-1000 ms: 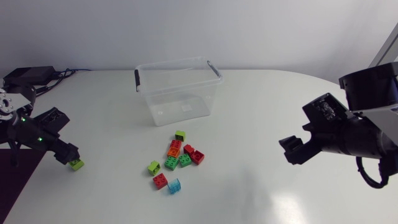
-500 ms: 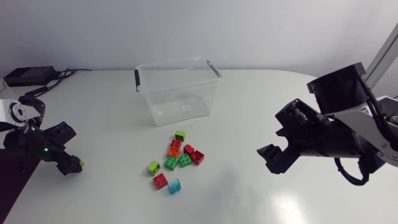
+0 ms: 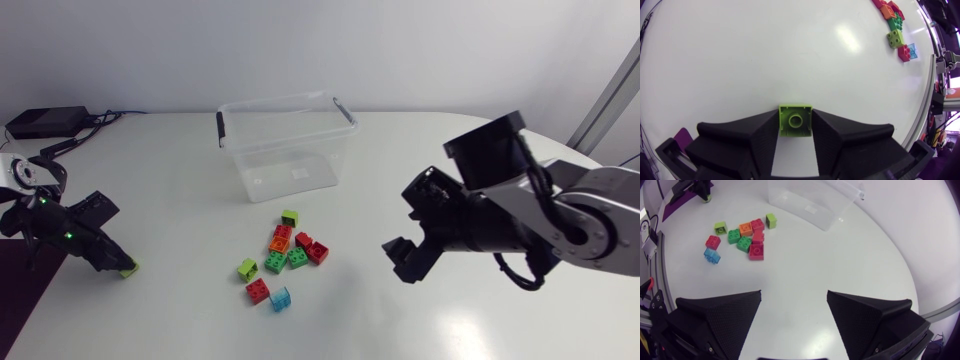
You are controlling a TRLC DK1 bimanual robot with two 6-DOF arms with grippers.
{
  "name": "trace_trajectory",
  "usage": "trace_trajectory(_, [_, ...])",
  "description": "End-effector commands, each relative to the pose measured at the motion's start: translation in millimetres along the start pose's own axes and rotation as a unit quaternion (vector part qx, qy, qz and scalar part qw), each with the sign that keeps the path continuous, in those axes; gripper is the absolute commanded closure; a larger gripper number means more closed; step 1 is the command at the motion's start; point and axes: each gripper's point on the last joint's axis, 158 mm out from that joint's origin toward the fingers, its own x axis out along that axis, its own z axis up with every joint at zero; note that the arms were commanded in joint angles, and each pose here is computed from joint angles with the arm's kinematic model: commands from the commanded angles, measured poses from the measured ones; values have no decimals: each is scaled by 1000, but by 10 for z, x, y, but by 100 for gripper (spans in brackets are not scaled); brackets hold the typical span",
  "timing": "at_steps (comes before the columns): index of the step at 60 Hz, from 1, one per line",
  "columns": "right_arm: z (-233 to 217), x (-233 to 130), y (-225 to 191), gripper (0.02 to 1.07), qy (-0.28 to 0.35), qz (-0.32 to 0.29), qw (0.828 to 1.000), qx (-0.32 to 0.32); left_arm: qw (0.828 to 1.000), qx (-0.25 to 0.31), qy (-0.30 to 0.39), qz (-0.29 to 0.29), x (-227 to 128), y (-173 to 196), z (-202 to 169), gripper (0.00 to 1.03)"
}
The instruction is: Place the duplo bricks in the container
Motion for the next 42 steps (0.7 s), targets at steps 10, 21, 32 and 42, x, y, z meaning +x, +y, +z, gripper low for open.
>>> trace_trajectory(10, [90, 317, 265, 12, 25, 34, 999, -23, 999, 27, -45, 4, -394, -159, 234, 81])
trace_trajectory(21, [208, 502, 444, 15, 31, 69, 997, -15, 995, 40, -94, 17, -734, -358, 602, 81])
trace_trajectory(32, [206, 746, 600, 18, 54, 86, 995, -22, 988, 48, -147, 8, -1012, -563, 1061, 81])
trace_trajectory(42, [257, 876, 663, 18, 65, 92, 993, -23, 980, 49, -191, -1, -1234, -701, 1516, 81])
